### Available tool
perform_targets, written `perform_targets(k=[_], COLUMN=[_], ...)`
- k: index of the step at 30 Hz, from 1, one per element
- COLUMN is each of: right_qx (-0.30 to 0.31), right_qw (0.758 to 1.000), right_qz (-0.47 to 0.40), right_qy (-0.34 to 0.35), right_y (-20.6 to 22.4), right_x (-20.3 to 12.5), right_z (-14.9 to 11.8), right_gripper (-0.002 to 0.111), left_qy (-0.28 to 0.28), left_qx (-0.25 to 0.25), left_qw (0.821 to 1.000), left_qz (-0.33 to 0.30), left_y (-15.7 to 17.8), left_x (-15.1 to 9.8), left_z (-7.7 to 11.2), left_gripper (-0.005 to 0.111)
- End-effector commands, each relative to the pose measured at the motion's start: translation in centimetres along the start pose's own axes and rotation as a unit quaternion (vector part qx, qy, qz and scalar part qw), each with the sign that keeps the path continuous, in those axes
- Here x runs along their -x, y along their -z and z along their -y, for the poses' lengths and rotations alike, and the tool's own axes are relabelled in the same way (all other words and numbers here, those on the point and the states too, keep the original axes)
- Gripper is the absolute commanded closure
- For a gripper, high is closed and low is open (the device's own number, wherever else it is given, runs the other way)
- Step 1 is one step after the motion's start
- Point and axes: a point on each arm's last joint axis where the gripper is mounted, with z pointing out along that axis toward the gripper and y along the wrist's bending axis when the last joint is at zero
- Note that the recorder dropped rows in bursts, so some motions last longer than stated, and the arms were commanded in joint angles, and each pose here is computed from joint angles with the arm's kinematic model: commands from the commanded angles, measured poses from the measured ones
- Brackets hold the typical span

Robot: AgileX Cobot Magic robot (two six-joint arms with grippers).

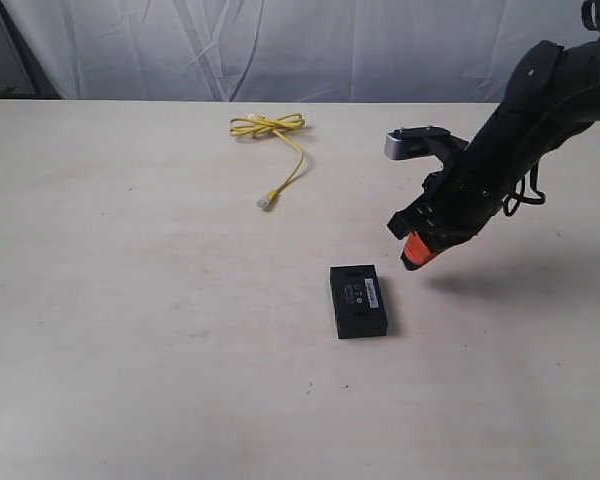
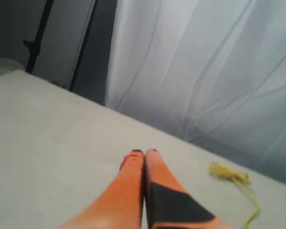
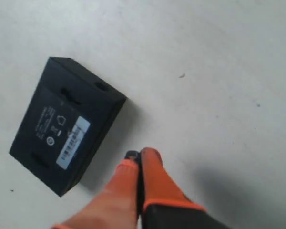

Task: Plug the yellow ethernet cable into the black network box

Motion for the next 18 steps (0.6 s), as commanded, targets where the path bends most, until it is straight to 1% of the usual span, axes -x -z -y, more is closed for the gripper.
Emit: perform_targets(k=[1,5,9,11,13,18], right_qx=[0.008,0.025,0.038,0.042,0.044,0.045], right_qw=[1.0,0.999,0.999,0.998,0.998,0.998], right_qz=[0.002,-0.004,-0.012,-0.01,-0.007,-0.006], right_qy=[-0.001,-0.019,-0.032,-0.036,-0.039,-0.041], right_y=[-0.4,-1.7,-2.6,-2.8,-2.8,-2.9], right_x=[0.1,0.1,0.0,0.0,0.1,0.1], right_z=[0.3,0.6,0.8,0.8,0.8,0.8], right_gripper=[0.109,0.109,0.109,0.109,0.109,0.109], left_qy=[-0.056,-0.07,-0.056,-0.06,-0.076,-0.082], left_qx=[-0.008,-0.049,-0.104,-0.14,-0.167,-0.186], left_qw=[0.992,0.976,0.959,0.947,0.936,0.914], left_qz=[-0.114,-0.201,-0.257,-0.282,-0.302,-0.352], left_y=[-2.3,-4.3,-6.3,-7.4,-8.4,-11.0], left_x=[0.7,0.9,0.9,0.6,0.3,-1.2], left_z=[0.8,1.8,2.9,3.5,4.1,5.3], left_gripper=[0.107,0.107,0.107,0.107,0.107,0.107])
